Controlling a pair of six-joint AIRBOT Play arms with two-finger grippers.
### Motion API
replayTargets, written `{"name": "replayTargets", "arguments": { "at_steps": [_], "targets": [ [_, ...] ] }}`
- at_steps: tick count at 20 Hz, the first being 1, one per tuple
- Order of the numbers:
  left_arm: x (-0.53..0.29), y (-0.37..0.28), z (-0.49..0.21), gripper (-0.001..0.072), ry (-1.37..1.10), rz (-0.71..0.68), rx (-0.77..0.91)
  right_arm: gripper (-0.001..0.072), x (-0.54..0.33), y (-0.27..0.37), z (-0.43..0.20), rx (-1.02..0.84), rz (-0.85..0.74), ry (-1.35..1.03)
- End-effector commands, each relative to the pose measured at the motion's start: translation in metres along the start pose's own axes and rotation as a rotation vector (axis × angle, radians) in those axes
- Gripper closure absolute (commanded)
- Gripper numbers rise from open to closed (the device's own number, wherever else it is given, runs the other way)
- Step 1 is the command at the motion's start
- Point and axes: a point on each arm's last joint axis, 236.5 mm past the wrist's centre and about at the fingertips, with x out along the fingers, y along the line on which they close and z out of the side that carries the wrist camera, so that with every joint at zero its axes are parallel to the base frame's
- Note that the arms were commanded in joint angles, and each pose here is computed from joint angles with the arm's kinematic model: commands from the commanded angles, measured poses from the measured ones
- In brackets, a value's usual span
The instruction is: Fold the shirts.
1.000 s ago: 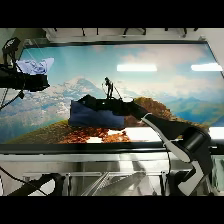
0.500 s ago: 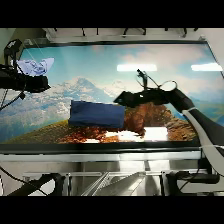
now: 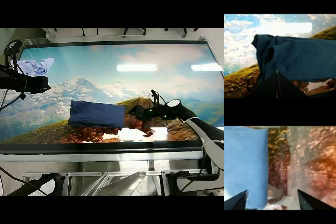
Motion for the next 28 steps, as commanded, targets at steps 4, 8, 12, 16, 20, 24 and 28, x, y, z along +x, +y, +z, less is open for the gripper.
{"name": "replayTargets", "arguments": {
  "at_steps": [4,8,12,16,20,24,28],
  "targets": [
    [0.000,-0.001,-0.002,0.0692,0.011,-0.002,-0.002,0.0007,0.050,0.011,0.001,0.086,0.088,-0.045],
    [0.000,0.000,-0.001,0.0692,0.003,0.000,-0.001,0.0008,0.074,0.037,-0.011,0.075,0.124,-0.020],
    [0.000,0.000,0.002,0.0692,-0.009,0.001,-0.001,0.0009,0.100,0.070,-0.003,0.046,0.159,-0.041],
    [0.000,0.000,0.002,0.0692,-0.008,0.002,-0.001,0.0695,0.099,0.080,0.011,0.000,0.167,-0.073],
    [0.000,0.000,0.003,0.0692,-0.014,0.002,-0.001,0.0696,0.031,0.103,0.037,-0.086,0.209,-0.125],
    [0.000,0.001,0.008,0.0692,-0.035,0.004,-0.001,0.0696,-0.088,0.120,0.078,-0.199,0.128,-0.343],
    [0.000,0.001,0.014,0.0692,-0.057,0.006,-0.001,0.0696,-0.212,0.145,0.101,-0.266,0.129,-0.631]
  ]
}}
